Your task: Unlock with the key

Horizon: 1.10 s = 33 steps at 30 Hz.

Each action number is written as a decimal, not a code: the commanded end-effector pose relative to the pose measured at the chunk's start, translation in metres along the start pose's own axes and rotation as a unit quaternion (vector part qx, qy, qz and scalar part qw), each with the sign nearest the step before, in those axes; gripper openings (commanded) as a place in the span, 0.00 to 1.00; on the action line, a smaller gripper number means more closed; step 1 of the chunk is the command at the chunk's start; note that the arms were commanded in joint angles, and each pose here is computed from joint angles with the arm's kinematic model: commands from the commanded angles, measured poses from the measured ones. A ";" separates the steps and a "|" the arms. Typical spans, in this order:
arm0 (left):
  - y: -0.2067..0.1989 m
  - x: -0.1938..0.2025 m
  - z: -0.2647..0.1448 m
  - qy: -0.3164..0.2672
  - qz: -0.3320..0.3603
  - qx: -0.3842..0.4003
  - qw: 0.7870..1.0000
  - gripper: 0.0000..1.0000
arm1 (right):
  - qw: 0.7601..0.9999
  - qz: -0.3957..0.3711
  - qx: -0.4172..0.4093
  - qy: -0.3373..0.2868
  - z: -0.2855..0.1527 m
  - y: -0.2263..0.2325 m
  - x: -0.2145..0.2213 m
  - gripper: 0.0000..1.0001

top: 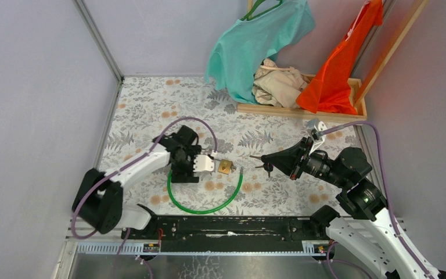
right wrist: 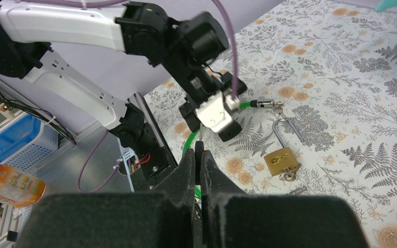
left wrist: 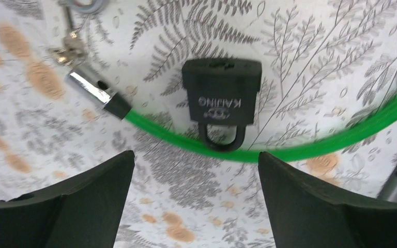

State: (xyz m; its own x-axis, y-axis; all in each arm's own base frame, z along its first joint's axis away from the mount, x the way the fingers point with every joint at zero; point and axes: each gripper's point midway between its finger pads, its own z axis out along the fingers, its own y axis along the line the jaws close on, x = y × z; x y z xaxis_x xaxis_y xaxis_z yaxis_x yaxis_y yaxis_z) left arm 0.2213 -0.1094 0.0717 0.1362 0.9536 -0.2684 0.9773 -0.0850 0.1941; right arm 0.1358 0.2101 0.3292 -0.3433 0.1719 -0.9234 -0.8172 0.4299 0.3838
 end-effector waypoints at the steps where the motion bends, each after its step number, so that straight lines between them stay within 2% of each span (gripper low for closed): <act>1: -0.026 0.010 -0.003 -0.026 0.104 0.019 0.994 0.88 | 0.999 -0.027 -0.005 -0.035 -0.003 0.009 -0.028 0.00; 3: -0.030 0.011 0.002 -0.033 0.121 0.015 0.992 0.84 | 0.999 -0.026 -0.006 -0.035 -0.002 0.009 -0.028 0.00; 7: -0.034 0.011 0.011 -0.039 0.133 0.034 0.990 0.81 | 0.999 -0.019 -0.014 -0.031 -0.001 0.012 -0.027 0.00; 10: -0.034 0.013 0.018 -0.032 0.123 0.054 0.990 0.68 | 0.999 -0.017 -0.016 -0.031 -0.001 0.013 -0.028 0.00; 16: -0.038 0.020 0.028 -0.025 0.126 0.071 0.989 0.53 | 0.999 -0.017 -0.014 -0.033 -0.002 0.013 -0.028 0.00; 23: -0.043 0.038 0.037 0.002 0.121 0.070 0.990 0.51 | 0.999 -0.016 -0.014 -0.033 -0.003 0.013 -0.027 0.00; 29: -0.039 0.049 0.045 0.018 0.112 0.065 0.991 0.44 | 0.999 -0.015 -0.015 -0.033 -0.002 0.014 -0.028 0.00; 33: -0.031 0.055 0.050 0.027 0.115 0.053 0.992 0.42 | 0.999 -0.012 -0.017 -0.032 -0.003 0.015 -0.028 0.00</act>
State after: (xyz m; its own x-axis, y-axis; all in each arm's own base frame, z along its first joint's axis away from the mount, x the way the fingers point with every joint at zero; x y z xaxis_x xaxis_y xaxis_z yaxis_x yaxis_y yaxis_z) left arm 0.1923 -0.0742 0.0095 0.3332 0.9184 -0.2134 0.9426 -0.3193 0.0976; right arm 0.1374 0.2118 0.3294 -0.3532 0.1691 -0.9201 -0.8142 0.4289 0.3913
